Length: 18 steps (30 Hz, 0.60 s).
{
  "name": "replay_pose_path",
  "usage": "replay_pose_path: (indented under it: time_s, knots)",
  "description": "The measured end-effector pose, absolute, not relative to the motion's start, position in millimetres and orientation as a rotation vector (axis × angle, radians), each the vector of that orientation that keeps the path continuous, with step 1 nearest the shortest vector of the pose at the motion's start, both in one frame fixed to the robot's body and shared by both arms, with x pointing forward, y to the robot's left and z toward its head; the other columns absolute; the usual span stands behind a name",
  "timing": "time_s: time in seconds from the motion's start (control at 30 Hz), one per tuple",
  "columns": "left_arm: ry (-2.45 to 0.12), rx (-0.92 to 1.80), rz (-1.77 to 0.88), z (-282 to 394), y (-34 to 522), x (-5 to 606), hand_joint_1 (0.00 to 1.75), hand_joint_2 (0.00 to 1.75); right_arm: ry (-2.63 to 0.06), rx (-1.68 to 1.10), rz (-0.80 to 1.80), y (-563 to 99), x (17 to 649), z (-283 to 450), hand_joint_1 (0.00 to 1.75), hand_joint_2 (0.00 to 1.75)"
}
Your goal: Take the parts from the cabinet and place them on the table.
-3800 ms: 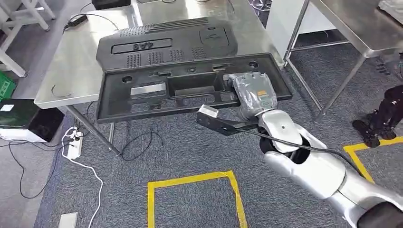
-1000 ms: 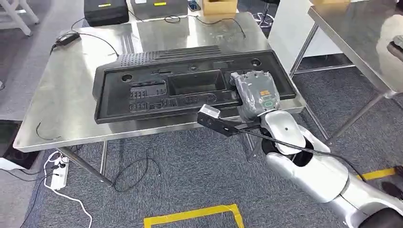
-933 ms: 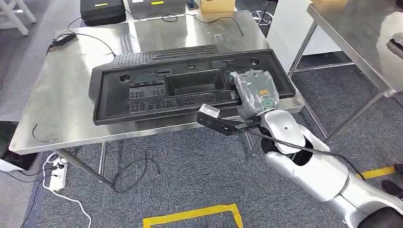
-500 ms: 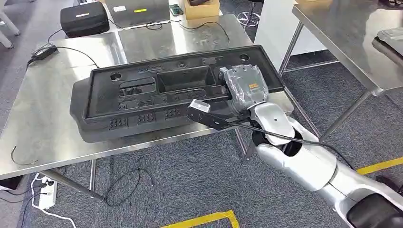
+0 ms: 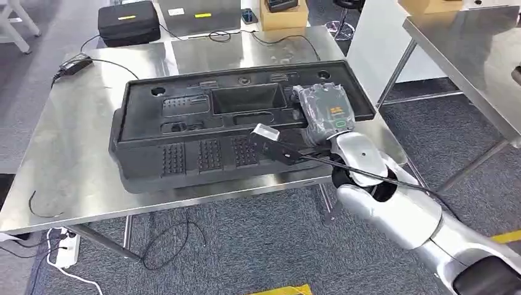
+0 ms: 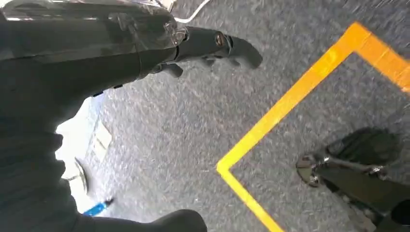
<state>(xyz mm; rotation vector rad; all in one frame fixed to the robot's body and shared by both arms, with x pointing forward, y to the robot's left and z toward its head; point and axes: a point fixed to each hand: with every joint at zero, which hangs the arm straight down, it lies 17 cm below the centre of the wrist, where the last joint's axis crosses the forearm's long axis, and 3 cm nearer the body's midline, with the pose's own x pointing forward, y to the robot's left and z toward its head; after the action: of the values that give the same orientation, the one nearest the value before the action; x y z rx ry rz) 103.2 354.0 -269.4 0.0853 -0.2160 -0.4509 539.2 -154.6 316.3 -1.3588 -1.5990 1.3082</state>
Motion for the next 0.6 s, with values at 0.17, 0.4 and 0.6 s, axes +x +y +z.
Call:
replay_pose_path:
  time_s: [0.17, 0.4, 0.6]
  knots:
    - [-0.223, 0.085, -0.452, -269, 353, 108, 0.0, 1.75, -1.599, -1.358, 1.3, -155, 541, 318, 1.75, 1.75]
    - [-0.229, 0.087, -0.451, -268, 353, 110, 0.0, 1.75, -1.612, -1.338, 1.299, -148, 542, 318, 1.75, 1.75]
    - [-0.236, 0.084, -0.452, -267, 352, 114, 0.0, 1.75, -1.628, -1.33, 1.306, -141, 543, 319, 1.75, 1.75]
